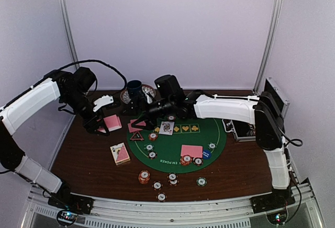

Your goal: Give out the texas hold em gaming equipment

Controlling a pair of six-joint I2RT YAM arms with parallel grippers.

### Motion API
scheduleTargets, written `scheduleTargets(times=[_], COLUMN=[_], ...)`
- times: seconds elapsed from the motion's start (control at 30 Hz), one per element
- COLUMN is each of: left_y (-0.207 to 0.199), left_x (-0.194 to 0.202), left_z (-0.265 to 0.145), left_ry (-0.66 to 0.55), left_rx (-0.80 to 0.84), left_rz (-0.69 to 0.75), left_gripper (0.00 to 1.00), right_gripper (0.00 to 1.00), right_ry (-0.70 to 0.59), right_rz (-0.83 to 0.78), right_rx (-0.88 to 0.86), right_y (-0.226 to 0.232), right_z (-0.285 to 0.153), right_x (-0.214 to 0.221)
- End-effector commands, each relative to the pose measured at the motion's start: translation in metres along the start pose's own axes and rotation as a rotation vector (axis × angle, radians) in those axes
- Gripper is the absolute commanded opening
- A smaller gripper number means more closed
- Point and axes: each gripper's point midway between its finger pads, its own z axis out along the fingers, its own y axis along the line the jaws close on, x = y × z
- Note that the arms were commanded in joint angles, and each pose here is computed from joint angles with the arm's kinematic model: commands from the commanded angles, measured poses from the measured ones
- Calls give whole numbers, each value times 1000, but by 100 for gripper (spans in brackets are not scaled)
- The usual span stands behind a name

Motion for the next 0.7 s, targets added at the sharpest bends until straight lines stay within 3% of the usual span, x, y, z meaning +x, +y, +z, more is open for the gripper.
scheduleTargets(times=[0.0, 0.67], left_y=[5, 4], left_x=[-17, -21], left_z=[-8, -9], left_ry=[-65, -80], left_rx=[-14, -5], left_rz=[9, 14], left_gripper=[0, 0], right_gripper=[91, 88], right_ry=[14, 46], right_rz=[-19, 37], right_rx=[-75, -133], right_y=[25, 22], right_z=[9, 55], right_x=[0, 0])
